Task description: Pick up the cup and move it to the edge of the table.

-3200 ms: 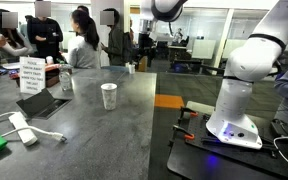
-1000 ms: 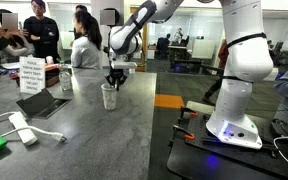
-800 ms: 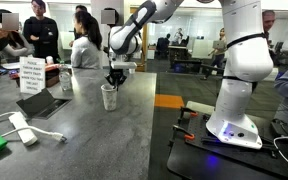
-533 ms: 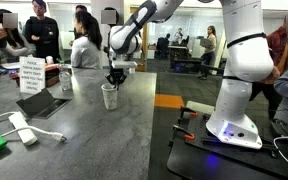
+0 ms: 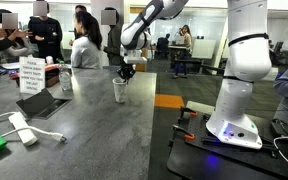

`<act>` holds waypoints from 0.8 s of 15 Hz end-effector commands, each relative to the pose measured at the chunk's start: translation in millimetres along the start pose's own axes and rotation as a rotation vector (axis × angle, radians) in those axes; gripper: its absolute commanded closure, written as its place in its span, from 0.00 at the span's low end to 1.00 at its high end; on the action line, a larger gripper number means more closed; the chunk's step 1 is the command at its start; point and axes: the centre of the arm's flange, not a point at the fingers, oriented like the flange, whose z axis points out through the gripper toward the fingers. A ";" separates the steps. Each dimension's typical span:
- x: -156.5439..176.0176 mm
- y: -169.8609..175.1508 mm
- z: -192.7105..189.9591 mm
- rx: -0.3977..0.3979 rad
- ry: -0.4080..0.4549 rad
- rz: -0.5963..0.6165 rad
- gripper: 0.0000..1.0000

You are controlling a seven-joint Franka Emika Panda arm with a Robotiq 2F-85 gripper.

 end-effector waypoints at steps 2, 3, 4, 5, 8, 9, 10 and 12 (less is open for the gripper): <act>-11.2 44.3 -15.9 0.043 0.034 0.001 0.97; -11.1 53.4 -15.7 0.044 0.043 0.006 0.97; -11.2 60.7 -16.1 0.054 0.044 0.012 0.97; -10.9 68.3 -14.0 0.058 0.041 0.023 0.97; -16.8 81.6 -9.3 0.071 0.023 0.022 0.97; -20.5 83.1 -8.4 0.078 0.016 0.017 0.97; -23.7 84.3 -7.1 0.076 0.008 0.009 0.97; -32.5 82.7 -5.9 0.079 -0.005 -0.017 0.97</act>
